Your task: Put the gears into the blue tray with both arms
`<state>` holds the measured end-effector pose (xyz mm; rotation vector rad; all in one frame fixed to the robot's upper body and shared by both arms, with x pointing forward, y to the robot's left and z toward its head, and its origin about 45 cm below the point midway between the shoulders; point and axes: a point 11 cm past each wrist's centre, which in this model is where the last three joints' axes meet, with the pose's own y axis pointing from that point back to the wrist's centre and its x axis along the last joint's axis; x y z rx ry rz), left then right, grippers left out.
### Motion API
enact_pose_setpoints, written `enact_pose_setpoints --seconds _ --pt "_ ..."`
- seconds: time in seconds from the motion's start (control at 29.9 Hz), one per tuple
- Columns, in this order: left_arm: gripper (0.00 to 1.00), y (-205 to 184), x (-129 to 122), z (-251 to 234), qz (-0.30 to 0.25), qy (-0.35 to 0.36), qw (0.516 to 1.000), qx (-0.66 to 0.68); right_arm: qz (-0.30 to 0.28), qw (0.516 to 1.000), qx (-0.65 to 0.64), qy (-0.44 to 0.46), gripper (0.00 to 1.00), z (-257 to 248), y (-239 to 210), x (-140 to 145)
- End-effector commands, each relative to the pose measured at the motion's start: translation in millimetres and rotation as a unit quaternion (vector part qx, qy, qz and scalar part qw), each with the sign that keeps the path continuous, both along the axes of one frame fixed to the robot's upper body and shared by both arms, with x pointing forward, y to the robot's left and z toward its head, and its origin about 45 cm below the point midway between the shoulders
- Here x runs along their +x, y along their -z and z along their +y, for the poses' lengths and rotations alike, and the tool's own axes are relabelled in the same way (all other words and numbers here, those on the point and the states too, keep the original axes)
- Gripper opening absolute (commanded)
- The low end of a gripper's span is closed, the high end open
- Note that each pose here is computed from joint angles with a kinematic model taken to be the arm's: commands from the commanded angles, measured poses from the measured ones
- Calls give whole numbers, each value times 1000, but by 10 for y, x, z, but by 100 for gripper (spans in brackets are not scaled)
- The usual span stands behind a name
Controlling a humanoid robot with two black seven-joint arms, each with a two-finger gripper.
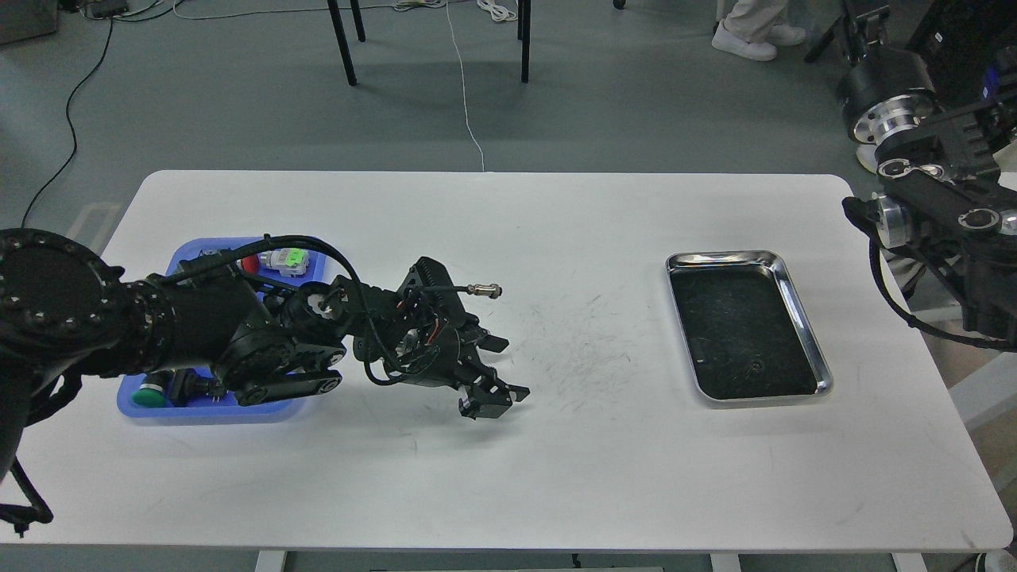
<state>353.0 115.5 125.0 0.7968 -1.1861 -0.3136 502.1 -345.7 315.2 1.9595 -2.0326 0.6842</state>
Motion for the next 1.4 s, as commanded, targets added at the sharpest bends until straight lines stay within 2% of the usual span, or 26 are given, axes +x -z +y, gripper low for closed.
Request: enact_pose_setpoints --seconds 0.0,0.23,0.6,0.84,0.97,1.1,1.37 --pt "76 32 -3 -7 1 1 1000 1 8 999 31 12 87 -47 46 -10" --pt "75 12 12 2 0 7 1000 -2 31 997 71 25 88 -125 231 -62" --pt "68 26 86 70 -7 3 1000 4 44 993 105 37 88 -195 371 -124" --pt "62 91 30 62 1 3 1000 3 44 993 104 38 88 -200 374 -125" --pt "51 93 60 84 -3 0 1000 6 44 993 104 39 88 -206 374 -125" --pt "51 103 75 109 -5 -3 1000 8 44 993 104 38 88 -201 373 -125" --pt "44 178 47 149 0 -9 1000 10 45 993 103 37 88 -195 388 -131"
